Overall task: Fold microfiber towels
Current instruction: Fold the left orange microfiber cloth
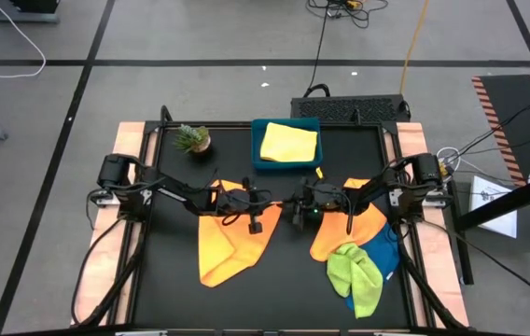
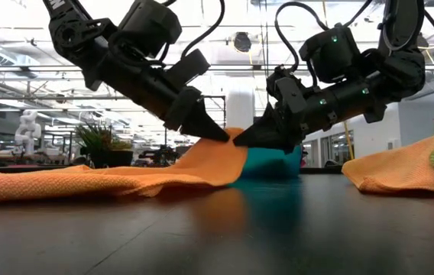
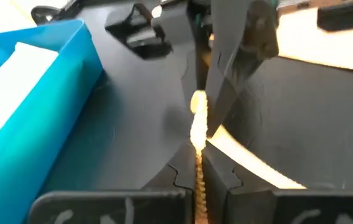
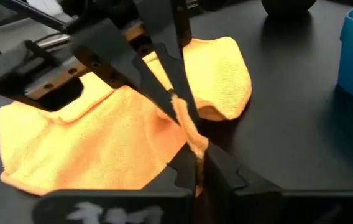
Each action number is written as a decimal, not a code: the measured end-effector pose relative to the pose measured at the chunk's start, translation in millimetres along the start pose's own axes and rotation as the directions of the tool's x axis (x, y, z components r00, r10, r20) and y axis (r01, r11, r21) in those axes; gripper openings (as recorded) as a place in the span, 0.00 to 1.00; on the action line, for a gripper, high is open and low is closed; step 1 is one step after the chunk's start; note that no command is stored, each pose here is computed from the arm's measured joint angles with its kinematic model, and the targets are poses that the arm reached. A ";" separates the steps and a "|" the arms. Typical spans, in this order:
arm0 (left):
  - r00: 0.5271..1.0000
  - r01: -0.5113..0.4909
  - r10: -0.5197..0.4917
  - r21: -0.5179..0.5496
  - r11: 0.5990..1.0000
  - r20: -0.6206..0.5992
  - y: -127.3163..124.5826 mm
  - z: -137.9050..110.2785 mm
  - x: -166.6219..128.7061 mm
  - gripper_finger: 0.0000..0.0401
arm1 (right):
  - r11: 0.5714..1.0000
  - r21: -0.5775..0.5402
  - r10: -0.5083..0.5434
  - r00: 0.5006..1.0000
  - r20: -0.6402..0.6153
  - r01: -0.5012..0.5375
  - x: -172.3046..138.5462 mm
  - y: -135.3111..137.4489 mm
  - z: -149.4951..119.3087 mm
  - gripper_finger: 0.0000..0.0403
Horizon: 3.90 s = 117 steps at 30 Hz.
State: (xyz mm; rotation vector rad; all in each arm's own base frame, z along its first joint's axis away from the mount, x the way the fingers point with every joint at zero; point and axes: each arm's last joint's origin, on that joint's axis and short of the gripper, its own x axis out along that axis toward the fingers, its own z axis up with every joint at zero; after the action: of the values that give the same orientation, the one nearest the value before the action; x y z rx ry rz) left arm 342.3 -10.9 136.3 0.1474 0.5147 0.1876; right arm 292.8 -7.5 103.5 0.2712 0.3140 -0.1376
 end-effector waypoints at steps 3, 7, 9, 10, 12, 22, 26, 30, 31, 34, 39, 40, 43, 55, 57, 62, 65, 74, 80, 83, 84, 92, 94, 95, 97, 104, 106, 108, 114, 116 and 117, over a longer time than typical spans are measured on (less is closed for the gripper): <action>0.998 0.004 -0.004 -0.005 1.000 -0.069 1.2 -2.3 -5.2 0.06 | 1.000 0.000 0.000 1.000 -0.001 0.000 0.0 0.0 -0.1 0.03; 0.982 0.000 -0.004 -0.021 1.000 -0.190 5.4 -2.4 -21.4 0.16 | 1.000 -0.009 -0.003 1.000 -0.010 0.003 0.0 -0.4 -1.0 0.01; 0.968 -0.003 -0.005 -0.033 0.999 -0.252 7.0 -4.5 -28.6 0.20 | 1.000 -0.012 -0.005 1.000 -0.011 0.005 -0.1 -0.5 -1.2 0.01; 0.956 -0.004 -0.007 -0.036 0.999 -0.292 7.3 -6.5 -32.9 0.22 | 1.000 -0.013 -0.005 1.000 -0.011 0.004 -0.1 -0.5 -1.1 0.01; 0.931 -0.008 -0.010 -0.049 0.999 -0.366 6.5 -10.7 -40.8 0.26 | 1.000 -0.020 -0.006 1.000 -0.008 0.006 0.0 -1.0 -0.7 0.01; 0.886 0.041 -0.094 -0.125 0.991 -0.455 -22.1 -4.7 -85.5 0.30 | 0.999 -0.034 -0.006 1.000 -0.005 0.006 0.0 -0.9 -0.5 0.00; 0.873 0.084 -0.127 -0.112 0.990 -0.472 -38.2 -7.2 -95.0 0.28 | 0.999 -0.033 -0.005 1.000 0.001 0.005 0.0 -0.7 0.1 0.00; 0.836 -0.104 0.071 -0.030 0.994 -0.545 -32.7 -17.8 -102.5 0.28 | 0.999 -0.049 0.008 1.000 0.011 -0.007 -0.2 2.1 0.6 0.00; 0.819 -0.168 0.137 -0.004 0.986 -0.556 -28.7 -20.3 -104.0 0.28 | 0.998 -0.062 0.014 1.000 0.012 -0.013 -0.4 3.5 0.3 0.00; 0.760 -0.304 0.296 0.086 0.949 -0.578 -15.4 -26.3 -106.9 0.28 | 0.995 -0.095 0.034 0.999 0.008 -0.033 -0.9 9.2 -1.1 0.00; 0.723 -0.348 0.319 0.076 0.934 -0.613 11.4 -37.0 -101.7 0.28 | 0.989 -0.131 0.069 0.998 0.001 -0.069 -2.2 19.8 -4.1 0.00; 0.733 -0.345 0.304 0.052 0.937 -0.609 17.3 -38.3 -101.1 0.28 | 0.988 -0.135 0.075 0.997 -0.001 -0.075 -2.5 21.7 -4.7 0.00; 0.788 -0.311 0.232 -0.043 0.950 -0.570 34.6 -44.2 -102.7 0.28 | 0.985 -0.146 0.091 0.996 -0.005 -0.091 -3.2 26.3 -6.1 0.00; 0.943 -0.191 0.002 -0.538 0.821 -0.332 96.9 -87.6 -126.1 0.28 | 0.972 -0.200 0.121 0.993 -0.004 -0.120 -4.7 34.6 -8.0 0.00; 0.939 -0.202 -0.009 -0.574 0.794 -0.343 102.1 -95.8 -125.1 0.28 | 0.968 -0.215 0.130 0.992 0.003 -0.126 -5.0 36.6 -7.7 0.00; 0.934 -0.237 0.009 -0.599 0.765 -0.358 109.4 -103.6 -122.6 0.28 | 0.962 -0.239 0.142 0.990 0.007 -0.136 -5.6 39.7 -8.0 0.00; 0.956 -0.180 -0.008 -0.610 0.772 -0.292 111.5 -99.4 -118.3 0.28 | 0.961 -0.238 0.148 0.989 0.004 -0.143 -5.7 39.7 -8.2 0.00; 0.955 -0.145 -0.054 -0.621 0.770 -0.291 112.5 -109.9 -100.4 0.28 | 0.958 -0.237 0.168 0.986 0.004 -0.162 -5.7 40.5 -7.6 0.00; 0.953 -0.136 -0.068 -0.620 0.773 -0.294 112.8 -111.8 -93.7 0.28 | 0.958 -0.238 0.165 0.986 -0.002 -0.161 -5.7 40.3 -8.3 0.00; 0.963 -0.067 -0.111 -0.618 0.783 -0.244 112.6 -109.1 -92.5 0.28 | 0.958 -0.238 0.165 0.986 -0.003 -0.161 -5.7 40.3 -8.3 0.00; 0.967 -0.023 -0.139 -0.610 0.792 -0.216 111.6 -107.4 -91.9 0.28 | 0.958 -0.238 0.165 0.986 -0.003 -0.161 -5.7 40.3 -8.3 0.00; 0.978 0.081 -0.163 -0.479 0.874 -0.133 104.6 -97.3 -89.1 0.03 | 0.960 -0.244 0.139 0.990 -0.002 -0.135 -5.5 39.3 -8.8 0.00; 0.976 0.100 -0.178 -0.467 0.878 -0.127 100.6 -95.8 -88.6 0.02 | 0.963 -0.245 0.117 0.993 0.006 -0.112 -5.5 38.7 -8.5 0.00; 0.975 0.111 -0.187 -0.462 0.880 -0.122 98.4 -94.9 -88.3 0.01 | 0.964 -0.246 0.107 0.994 0.010 -0.102 -5.4 38.3 -8.4 0.00; 0.974 0.132 -0.200 -0.451 0.883 -0.106 94.9 -91.9 -88.6 0.01 | 0.965 -0.245 0.104 0.994 0.016 -0.097 -5.3 38.0 -7.8 0.00; 0.974 0.222 -0.199 -0.308 0.925 0.107 81.2 -56.0 -106.8 0.01 | 0.965 -0.241 0.120 0.991 0.063 -0.101 -9.5 40.8 3.5 0.00; 0.966 0.230 -0.191 -0.242 0.943 0.177 76.1 -43.7 -118.0 0.01 | 0.964 -0.246 0.128 0.988 0.088 -0.103 -13.2 42.7 11.3 0.00; 0.954 0.219 -0.170 -0.187 0.958 0.246 71.4 -32.3 -130.6 0.00 | 0.962 -0.252 0.136 0.984 0.111 -0.105 -19.1 45.0 21.8 0.00; 0.881 0.171 -0.144 -0.020 0.985 0.451 51.0 -5.3 -176.1 0.00 | 0.944 -0.308 0.186 0.959 0.214 -0.115 -52.4 57.0 63.5 0.00; 0.857 0.133 -0.126 0.022 0.991 0.500 43.9 -0.4 -189.7 0.00 | 0.938 -0.328 0.207 0.944 0.257 -0.116 -65.6 60.8 76.3 0.00; 0.845 0.120 -0.123 0.039 0.992 0.520 40.3 1.4 -195.8 0.00 | 0.934 -0.337 0.218 0.934 0.282 -0.116 -72.3 62.6 82.6 0.00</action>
State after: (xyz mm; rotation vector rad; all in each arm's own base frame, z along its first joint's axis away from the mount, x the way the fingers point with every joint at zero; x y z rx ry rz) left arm 170.1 -14.0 237.8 0.1629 -0.0227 0.0154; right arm 259.2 35.4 217.5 -0.0447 -0.0106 0.0425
